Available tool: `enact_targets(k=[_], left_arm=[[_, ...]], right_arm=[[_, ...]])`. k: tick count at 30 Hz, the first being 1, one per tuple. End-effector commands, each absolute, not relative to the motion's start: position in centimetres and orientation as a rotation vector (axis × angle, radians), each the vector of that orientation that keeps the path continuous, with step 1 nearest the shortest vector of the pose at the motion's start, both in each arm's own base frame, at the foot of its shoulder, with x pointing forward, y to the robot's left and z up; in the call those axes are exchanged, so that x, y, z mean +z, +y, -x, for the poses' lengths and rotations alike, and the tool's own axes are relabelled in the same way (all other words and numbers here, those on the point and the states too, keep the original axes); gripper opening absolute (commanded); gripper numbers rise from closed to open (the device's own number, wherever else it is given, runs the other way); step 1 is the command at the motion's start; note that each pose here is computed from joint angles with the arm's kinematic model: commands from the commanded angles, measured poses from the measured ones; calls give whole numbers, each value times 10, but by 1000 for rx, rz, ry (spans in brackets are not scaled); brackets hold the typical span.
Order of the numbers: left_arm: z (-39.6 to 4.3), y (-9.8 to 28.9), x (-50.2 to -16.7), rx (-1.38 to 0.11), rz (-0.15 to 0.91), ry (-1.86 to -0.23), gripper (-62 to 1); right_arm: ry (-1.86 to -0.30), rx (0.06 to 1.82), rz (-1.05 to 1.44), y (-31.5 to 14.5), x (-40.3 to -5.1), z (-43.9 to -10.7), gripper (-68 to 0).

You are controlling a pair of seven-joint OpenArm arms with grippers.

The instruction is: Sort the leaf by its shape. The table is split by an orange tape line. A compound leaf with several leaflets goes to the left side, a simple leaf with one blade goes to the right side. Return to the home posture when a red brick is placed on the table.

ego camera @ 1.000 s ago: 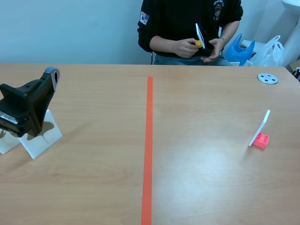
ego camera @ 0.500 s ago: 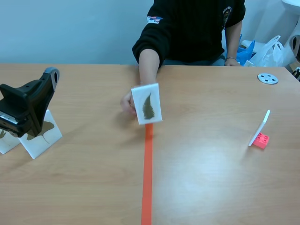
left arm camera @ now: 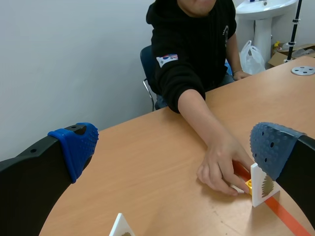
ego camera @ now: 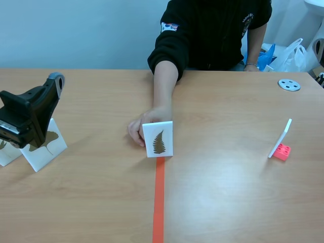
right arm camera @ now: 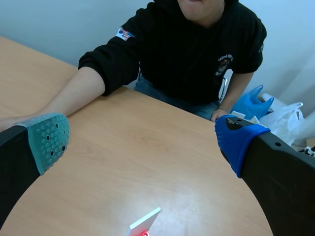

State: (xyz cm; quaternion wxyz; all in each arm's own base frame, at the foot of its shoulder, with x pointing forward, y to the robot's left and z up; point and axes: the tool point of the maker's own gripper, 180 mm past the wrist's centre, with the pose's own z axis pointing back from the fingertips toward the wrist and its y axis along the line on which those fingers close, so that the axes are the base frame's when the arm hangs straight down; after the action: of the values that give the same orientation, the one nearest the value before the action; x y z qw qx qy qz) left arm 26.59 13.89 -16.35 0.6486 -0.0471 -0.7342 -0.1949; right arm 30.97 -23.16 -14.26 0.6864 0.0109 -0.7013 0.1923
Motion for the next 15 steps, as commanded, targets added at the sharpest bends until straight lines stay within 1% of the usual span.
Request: enact_targets(k=[1,15], left_arm=[[-266,141,-158,-444,102,-1689,14],[-266,141,-160,-445,100,-1681,14]], right_arm=[[-1607,431,-8,-234,-131,-312,-67],[-1605,431,-7,-234,-131,-312,-67]])
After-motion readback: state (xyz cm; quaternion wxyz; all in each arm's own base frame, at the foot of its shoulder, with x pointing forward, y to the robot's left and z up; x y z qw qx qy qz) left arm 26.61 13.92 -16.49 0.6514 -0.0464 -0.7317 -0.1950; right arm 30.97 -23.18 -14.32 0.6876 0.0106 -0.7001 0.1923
